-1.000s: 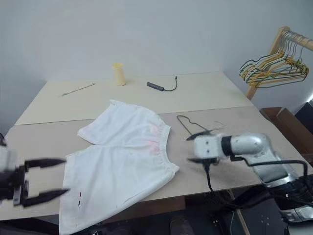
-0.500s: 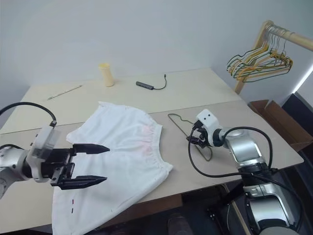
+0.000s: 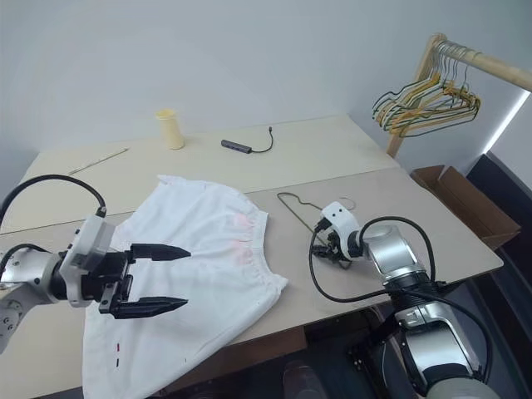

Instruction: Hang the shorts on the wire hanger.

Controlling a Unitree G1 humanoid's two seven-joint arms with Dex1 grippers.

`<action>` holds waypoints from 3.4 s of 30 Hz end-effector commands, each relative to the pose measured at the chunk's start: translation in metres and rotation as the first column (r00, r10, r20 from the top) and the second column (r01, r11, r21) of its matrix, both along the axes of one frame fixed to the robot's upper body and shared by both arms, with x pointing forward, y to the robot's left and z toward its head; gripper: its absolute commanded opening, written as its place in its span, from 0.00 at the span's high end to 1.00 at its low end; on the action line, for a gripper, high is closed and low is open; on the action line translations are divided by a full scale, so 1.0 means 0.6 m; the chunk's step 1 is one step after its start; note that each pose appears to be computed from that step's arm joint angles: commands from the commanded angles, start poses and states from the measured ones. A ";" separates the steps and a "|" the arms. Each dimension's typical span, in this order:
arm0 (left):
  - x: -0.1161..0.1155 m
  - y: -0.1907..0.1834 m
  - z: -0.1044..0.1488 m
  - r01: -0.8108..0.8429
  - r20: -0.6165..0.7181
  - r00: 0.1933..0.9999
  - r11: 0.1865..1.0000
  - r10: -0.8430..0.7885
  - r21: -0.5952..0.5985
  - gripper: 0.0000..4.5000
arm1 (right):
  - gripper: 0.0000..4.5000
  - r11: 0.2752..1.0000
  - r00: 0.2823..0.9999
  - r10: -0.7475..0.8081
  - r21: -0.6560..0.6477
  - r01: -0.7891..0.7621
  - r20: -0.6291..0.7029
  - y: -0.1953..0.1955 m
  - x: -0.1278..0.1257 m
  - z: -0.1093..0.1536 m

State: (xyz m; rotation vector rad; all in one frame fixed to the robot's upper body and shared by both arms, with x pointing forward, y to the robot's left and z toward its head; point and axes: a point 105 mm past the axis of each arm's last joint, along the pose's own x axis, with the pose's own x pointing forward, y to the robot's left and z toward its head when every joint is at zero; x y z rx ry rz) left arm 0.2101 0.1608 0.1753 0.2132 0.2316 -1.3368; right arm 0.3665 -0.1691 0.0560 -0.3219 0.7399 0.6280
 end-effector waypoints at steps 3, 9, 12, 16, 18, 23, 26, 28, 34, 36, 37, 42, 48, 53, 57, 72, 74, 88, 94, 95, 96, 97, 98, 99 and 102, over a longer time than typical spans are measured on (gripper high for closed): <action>-0.001 -0.006 0.010 0.011 0.057 0.998 1.000 -0.011 0.000 0.00 | 0.65 0.997 0.998 -0.046 -0.061 0.043 -0.052 -0.015 -0.003 -0.022; 0.010 -0.014 0.017 -0.023 0.084 0.996 0.999 0.025 -0.032 0.00 | 0.99 0.991 0.998 -0.052 -0.129 0.046 -0.043 -0.022 -0.003 -0.032; 0.028 -0.022 0.037 -0.057 0.105 0.992 0.994 0.067 -0.095 0.00 | 0.99 0.989 0.998 -0.059 -0.133 0.059 0.008 -0.021 0.005 -0.023; 0.074 -0.025 0.047 -0.206 0.052 0.974 0.957 0.221 -0.207 0.00 | 0.99 0.992 0.983 -0.093 -0.066 0.105 0.161 -0.010 0.027 0.033; 0.116 -0.021 0.046 -0.369 -0.123 0.929 0.875 0.348 -0.314 0.00 | 0.99 0.994 0.942 -0.111 0.045 0.102 0.317 0.008 0.036 0.094; 0.183 -0.047 0.052 -0.595 -0.474 0.792 0.658 0.385 -0.462 0.00 | 0.99 0.983 0.740 -0.004 0.137 -0.120 0.673 0.078 -0.003 0.218; 0.201 -0.068 0.078 -0.634 -0.580 0.758 0.542 0.297 -0.551 0.00 | 0.99 0.961 0.585 0.090 0.084 -0.264 0.806 0.130 -0.045 0.256; 0.209 -0.076 0.091 -0.650 -0.611 0.745 0.497 0.268 -0.575 0.00 | 0.99 0.950 0.514 0.115 0.056 -0.306 0.850 0.153 -0.063 0.266; 0.206 -0.107 0.128 -0.576 -0.527 0.810 0.511 0.256 -0.638 0.00 | 0.99 0.926 0.452 0.174 0.011 -0.377 0.875 0.197 -0.090 0.258; 0.204 -0.109 0.134 -0.570 -0.521 0.816 0.503 0.252 -0.649 0.00 | 0.99 0.926 0.452 0.169 0.016 -0.378 0.876 0.198 -0.091 0.257; 0.205 -0.107 0.134 -0.577 -0.517 0.813 0.494 0.268 -0.650 0.04 | 1.00 0.928 0.453 0.165 0.018 -0.373 0.876 0.197 -0.091 0.256; 0.214 -0.100 0.129 -0.620 -0.520 0.784 0.468 0.339 -0.630 0.35 | 1.00 0.940 0.450 0.160 0.005 -0.342 0.879 0.193 -0.086 0.250; 0.218 -0.096 0.127 -0.629 -0.520 0.777 0.453 0.354 -0.632 0.79 | 1.00 0.938 0.446 0.183 -0.020 -0.346 0.876 0.195 -0.087 0.242; 0.216 -0.101 0.127 -0.605 -0.468 0.796 0.492 0.384 -0.626 0.99 | 1.00 0.933 0.452 0.209 -0.039 -0.357 0.867 0.198 -0.088 0.238; 0.218 -0.109 0.116 -0.597 -0.405 0.801 0.529 0.441 -0.603 1.00 | 0.83 0.927 0.413 0.265 -0.113 -0.357 0.871 0.200 -0.089 0.236; 0.162 -0.053 0.169 -0.232 -0.092 0.967 0.674 0.236 -0.702 1.00 | 0.15 0.793 0.698 0.283 0.249 -0.555 0.657 0.123 -0.120 0.255; 0.133 -0.034 0.189 -0.095 -0.045 0.995 0.646 0.094 -0.758 1.00 | 0.15 0.749 0.729 0.348 0.292 -0.594 0.590 0.111 -0.132 0.254; 0.106 -0.025 0.203 0.156 0.097 0.987 0.596 -0.130 -0.788 1.00 | 0.15 0.440 0.720 0.644 0.646 -0.624 0.257 0.131 -0.178 0.264; 0.112 -0.028 0.196 0.150 0.096 0.988 0.595 -0.122 -0.790 1.00 | 0.15 0.486 0.730 0.633 0.602 -0.634 0.258 0.162 -0.168 0.262; 0.113 -0.028 0.195 0.148 0.096 0.988 0.596 -0.118 -0.790 1.00 | 0.15 0.493 0.736 0.625 0.599 -0.631 0.261 0.164 -0.165 0.263; 0.114 -0.029 0.194 0.147 0.097 0.989 0.596 -0.116 -0.789 1.00 | 0.15 0.496 0.740 0.619 0.600 -0.628 0.262 0.165 -0.163 0.264; 0.115 -0.029 0.194 0.147 0.098 0.989 0.594 -0.115 -0.791 1.00 | 0.15 0.498 0.745 0.613 0.603 -0.623 0.263 0.166 -0.160 0.265; 0.115 -0.029 0.193 0.147 0.098 0.989 0.592 -0.114 -0.792 1.00 | 0.15 0.500 0.749 0.608 0.604 -0.620 0.264 0.167 -0.158 0.266; 0.116 -0.030 0.193 0.147 0.099 0.989 0.592 -0.114 -0.792 1.00 | 0.15 0.504 0.751 0.606 0.603 -0.619 0.264 0.168 -0.157 0.266; 0.117 -0.030 0.191 0.145 0.098 0.989 0.591 -0.111 -0.794 1.00 | 0.15 0.511 0.757 0.597 0.602 -0.614 0.265 0.168 -0.152 0.267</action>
